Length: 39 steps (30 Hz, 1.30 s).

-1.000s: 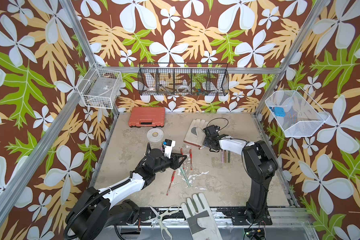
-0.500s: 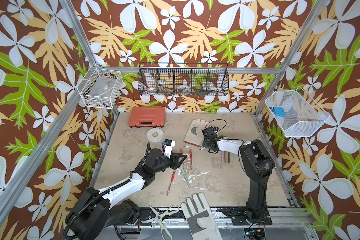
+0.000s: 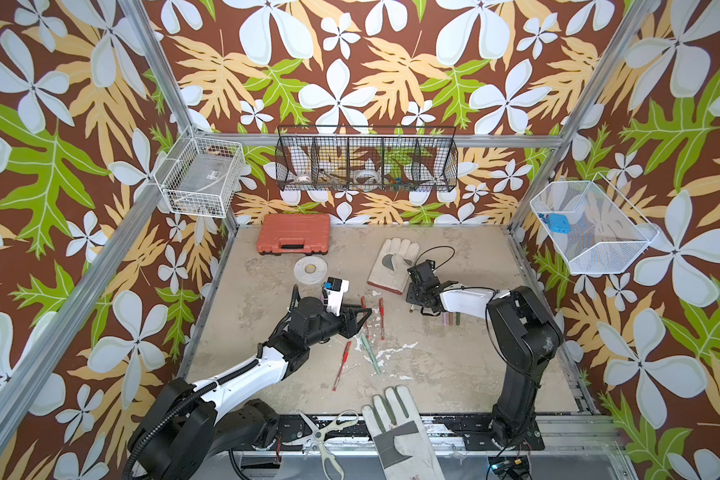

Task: Open the pen caps
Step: 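Close the right gripper on the white marker's body and lift it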

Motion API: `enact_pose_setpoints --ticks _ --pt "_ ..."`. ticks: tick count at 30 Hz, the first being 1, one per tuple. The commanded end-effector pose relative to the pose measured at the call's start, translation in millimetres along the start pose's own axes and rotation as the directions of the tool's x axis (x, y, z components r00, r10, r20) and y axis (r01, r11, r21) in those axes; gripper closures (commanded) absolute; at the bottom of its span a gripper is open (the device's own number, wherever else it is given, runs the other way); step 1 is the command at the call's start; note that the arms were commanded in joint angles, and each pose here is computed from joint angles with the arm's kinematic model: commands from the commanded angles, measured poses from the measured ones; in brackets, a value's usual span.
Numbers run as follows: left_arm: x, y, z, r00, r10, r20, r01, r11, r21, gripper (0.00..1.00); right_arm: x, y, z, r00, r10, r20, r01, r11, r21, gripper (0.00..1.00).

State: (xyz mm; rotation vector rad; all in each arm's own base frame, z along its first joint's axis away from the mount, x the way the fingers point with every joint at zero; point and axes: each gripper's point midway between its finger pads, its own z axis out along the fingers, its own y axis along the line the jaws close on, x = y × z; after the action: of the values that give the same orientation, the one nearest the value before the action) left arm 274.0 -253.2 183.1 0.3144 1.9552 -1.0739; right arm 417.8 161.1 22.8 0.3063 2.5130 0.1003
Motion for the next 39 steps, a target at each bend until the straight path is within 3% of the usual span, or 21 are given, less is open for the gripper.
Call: enact_pose_setpoints --ticks 1,13,39 --pt "-5 -2 -1 1.0 0.02 0.015 -0.02 1.0 0.001 0.54 18 -1 -5 0.997 -0.042 -0.058 0.042 0.999 -0.011 0.73" --pt "-3 -2 1 1.0 0.019 0.006 -0.019 1.0 0.001 0.54 39 8 -22 0.992 -0.093 -0.085 0.084 0.991 -0.105 0.78" --pt "-9 -4 -5 0.999 0.036 0.032 -0.036 0.999 -0.007 0.53 43 15 -50 0.983 -0.175 -0.052 0.168 0.979 -0.117 0.94"
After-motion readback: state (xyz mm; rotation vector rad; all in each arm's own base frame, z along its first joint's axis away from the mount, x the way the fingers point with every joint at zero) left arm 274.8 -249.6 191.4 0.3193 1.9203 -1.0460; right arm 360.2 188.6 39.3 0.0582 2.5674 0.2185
